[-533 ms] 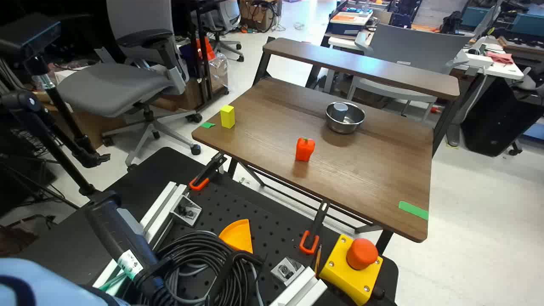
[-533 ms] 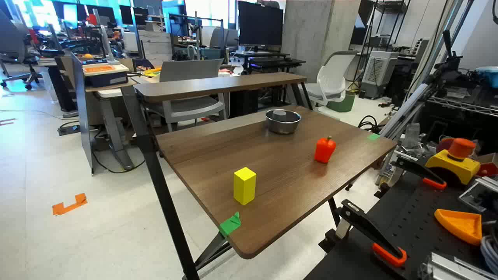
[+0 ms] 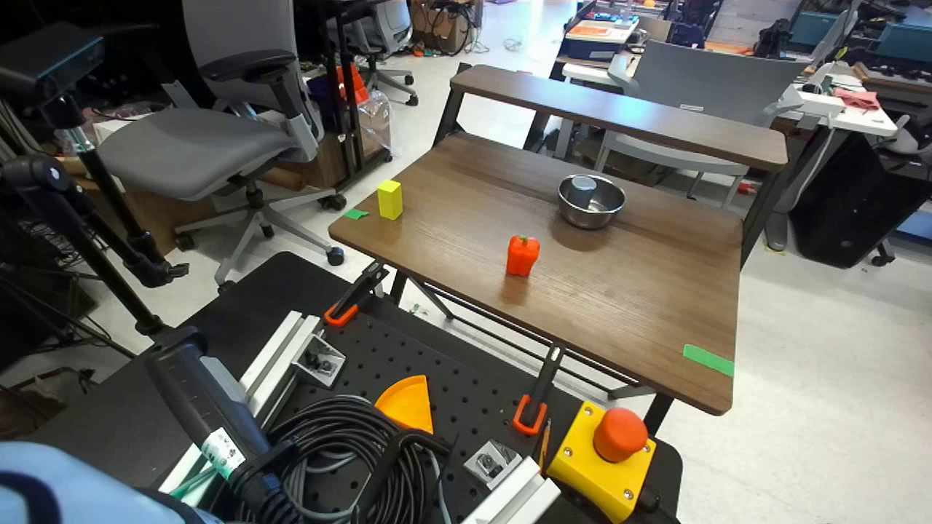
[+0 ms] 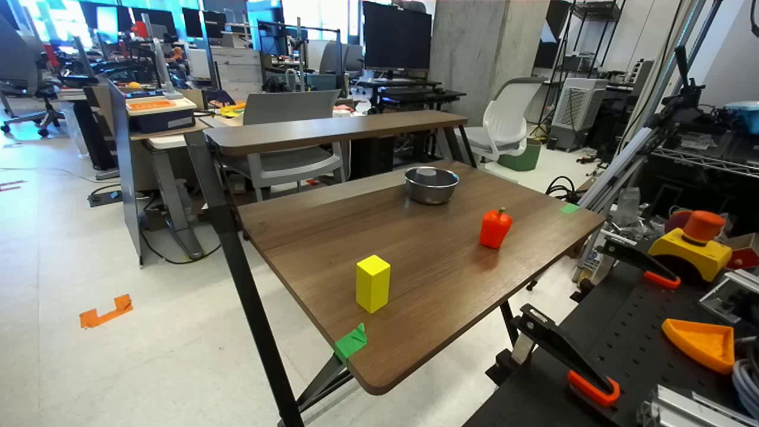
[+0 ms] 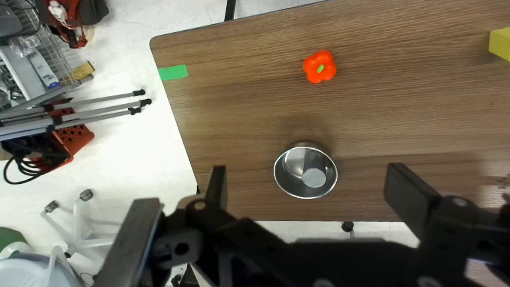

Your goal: Remove the grey thing from the pot and put it on the table

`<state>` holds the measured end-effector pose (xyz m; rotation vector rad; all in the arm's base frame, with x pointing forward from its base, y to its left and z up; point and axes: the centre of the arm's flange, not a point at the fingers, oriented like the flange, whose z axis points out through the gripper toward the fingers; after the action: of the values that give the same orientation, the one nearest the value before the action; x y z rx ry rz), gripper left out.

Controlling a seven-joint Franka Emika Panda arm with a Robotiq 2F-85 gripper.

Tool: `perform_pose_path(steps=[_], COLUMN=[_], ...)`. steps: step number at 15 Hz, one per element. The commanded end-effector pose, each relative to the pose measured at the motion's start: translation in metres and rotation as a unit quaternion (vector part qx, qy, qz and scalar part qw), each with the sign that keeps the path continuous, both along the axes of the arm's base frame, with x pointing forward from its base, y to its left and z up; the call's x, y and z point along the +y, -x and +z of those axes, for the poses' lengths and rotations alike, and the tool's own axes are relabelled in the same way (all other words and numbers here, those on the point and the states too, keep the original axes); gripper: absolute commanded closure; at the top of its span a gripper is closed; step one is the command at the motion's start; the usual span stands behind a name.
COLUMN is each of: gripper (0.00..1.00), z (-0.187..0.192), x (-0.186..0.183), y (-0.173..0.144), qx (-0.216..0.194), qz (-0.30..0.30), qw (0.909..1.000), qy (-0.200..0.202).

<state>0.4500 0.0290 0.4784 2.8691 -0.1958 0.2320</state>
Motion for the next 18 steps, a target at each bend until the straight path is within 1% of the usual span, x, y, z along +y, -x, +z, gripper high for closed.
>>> perform_pose_path(steps=[1,3,7,10,12,15,18], gripper=[0.00,0.00,0.00,0.00,0.00,0.00,0.00], z=[-0.005,-0.017,-0.053,-0.088,-0.114,-0.147,-0.175], x=[-0.006,-0.018,-0.043,-0.060,-0.070,-0.080,-0.083], y=[-0.016,-0.044,-0.105,-0.156,-0.185,-0.220,-0.247], qx=[0.005,0.011,0.021,0.028,0.044,0.064,0.078], qz=[-0.007,-0.018,-0.035,-0.053,-0.063,-0.069,-0.063], qw=[0.9999,0.9993,0.9961,0.9938,0.9927,0.9912,0.9901], qy=[-0.014,-0.030,-0.079,-0.094,-0.093,-0.093,-0.099])
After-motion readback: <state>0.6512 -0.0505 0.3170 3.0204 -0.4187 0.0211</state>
